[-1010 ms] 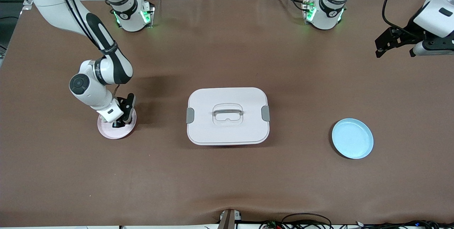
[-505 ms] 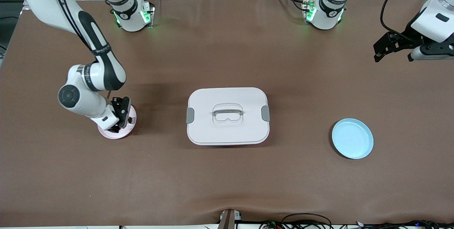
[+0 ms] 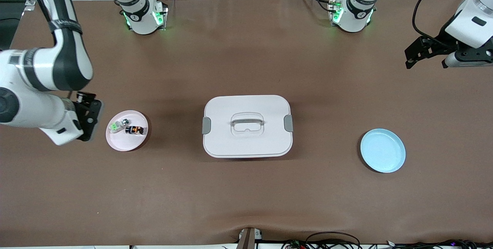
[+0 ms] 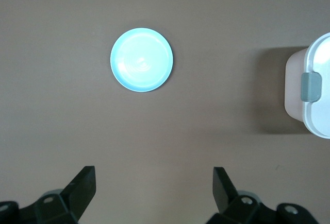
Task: Transfer orange switch to right arm and place
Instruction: 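Open the right gripper and raise it away from the plate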
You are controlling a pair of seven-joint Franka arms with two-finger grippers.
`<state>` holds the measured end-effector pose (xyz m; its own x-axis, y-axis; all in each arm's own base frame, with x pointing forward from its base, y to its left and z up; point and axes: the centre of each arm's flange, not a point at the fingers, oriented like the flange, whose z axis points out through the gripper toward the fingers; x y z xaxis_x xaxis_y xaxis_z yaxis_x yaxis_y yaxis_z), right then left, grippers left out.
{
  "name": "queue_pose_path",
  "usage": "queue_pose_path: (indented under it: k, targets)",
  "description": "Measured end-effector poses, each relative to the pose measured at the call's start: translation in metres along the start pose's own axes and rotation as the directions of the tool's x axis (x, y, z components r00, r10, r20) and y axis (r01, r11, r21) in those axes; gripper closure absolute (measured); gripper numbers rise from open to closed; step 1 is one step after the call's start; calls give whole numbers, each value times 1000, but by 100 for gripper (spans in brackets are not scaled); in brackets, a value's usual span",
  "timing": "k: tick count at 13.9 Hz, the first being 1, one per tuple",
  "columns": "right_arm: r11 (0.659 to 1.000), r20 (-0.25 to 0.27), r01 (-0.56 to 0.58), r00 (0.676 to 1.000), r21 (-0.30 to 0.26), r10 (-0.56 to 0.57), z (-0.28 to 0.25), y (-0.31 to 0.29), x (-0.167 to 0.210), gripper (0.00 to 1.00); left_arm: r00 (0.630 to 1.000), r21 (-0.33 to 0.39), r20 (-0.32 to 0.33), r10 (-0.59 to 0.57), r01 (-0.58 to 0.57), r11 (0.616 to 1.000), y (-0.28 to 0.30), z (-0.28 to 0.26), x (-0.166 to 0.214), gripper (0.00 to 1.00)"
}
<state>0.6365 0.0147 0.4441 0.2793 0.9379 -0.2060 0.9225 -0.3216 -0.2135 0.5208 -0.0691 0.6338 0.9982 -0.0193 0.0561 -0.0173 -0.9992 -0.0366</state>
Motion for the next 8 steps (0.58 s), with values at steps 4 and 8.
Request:
queue_pose_path:
  k: [4, 8]
  targets:
    - [941, 27, -338, 941, 26, 337, -31, -8, -21, 0, 1000, 0, 16, -1, 1, 1000, -1, 9, 4, 0]
    - [717, 37, -696, 718, 28, 695, -52, -27, -20, 0, 1000, 0, 17, -4, 4, 1000, -2, 9, 4, 0]
